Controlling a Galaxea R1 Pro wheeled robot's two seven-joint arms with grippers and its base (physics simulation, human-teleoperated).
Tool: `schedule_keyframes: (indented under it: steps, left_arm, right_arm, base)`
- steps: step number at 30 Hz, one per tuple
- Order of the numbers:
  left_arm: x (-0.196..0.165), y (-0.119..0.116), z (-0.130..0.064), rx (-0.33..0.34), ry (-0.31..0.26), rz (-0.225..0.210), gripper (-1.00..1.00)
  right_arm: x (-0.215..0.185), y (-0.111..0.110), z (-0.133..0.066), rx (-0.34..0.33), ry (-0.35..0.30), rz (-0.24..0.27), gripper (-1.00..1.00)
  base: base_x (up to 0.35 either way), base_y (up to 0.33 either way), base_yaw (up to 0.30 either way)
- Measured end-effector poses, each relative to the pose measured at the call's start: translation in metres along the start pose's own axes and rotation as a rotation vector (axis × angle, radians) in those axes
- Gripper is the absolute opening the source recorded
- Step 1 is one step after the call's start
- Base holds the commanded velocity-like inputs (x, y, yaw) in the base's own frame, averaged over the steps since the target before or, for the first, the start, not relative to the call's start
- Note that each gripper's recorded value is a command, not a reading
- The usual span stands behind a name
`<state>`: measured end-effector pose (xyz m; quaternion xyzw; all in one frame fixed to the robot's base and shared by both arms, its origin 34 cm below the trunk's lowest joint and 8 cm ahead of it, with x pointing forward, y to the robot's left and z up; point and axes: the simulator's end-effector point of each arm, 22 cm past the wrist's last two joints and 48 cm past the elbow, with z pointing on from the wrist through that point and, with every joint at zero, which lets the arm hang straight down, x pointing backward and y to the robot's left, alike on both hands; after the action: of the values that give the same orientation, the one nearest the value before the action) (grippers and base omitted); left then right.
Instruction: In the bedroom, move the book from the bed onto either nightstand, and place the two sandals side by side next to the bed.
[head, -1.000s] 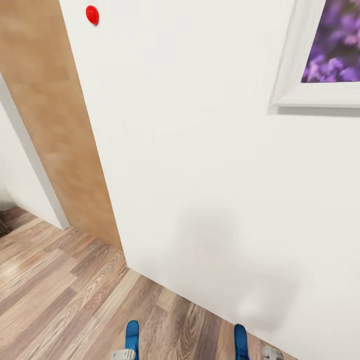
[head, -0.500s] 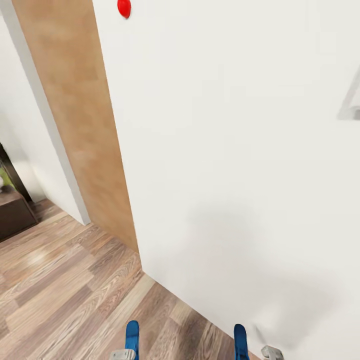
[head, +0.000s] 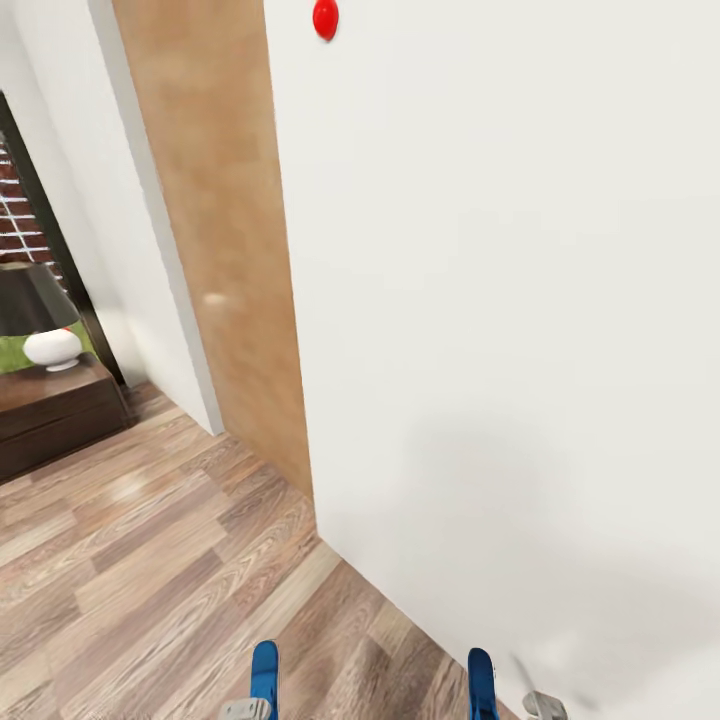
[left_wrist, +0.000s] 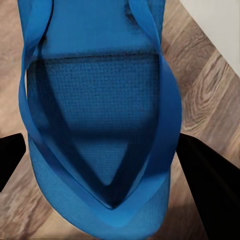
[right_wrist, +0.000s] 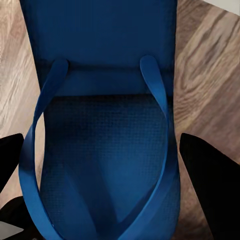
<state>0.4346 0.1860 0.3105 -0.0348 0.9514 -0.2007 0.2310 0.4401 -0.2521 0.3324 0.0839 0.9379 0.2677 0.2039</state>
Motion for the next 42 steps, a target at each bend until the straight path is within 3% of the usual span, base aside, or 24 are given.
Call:
schedule_keyframes:
  steps: [29,42]
  left_arm:
    - [0.0002,0.0000,0.0000,0.000,0.000,0.000,-1.00]
    - [0.0001,0.0000,0.0000,0.000,0.000,0.000,-1.00]
  right_arm:
    - [0.0002,0.0002,0.0001,0.000,0.000,0.000,-1.00]
    - [0.0002,0.0002,0.0001,0.000,0.000,0.000,-1.00]
  base:
    - [0.000,0.000,0.273]
    - [0.126,0.000,0.273]
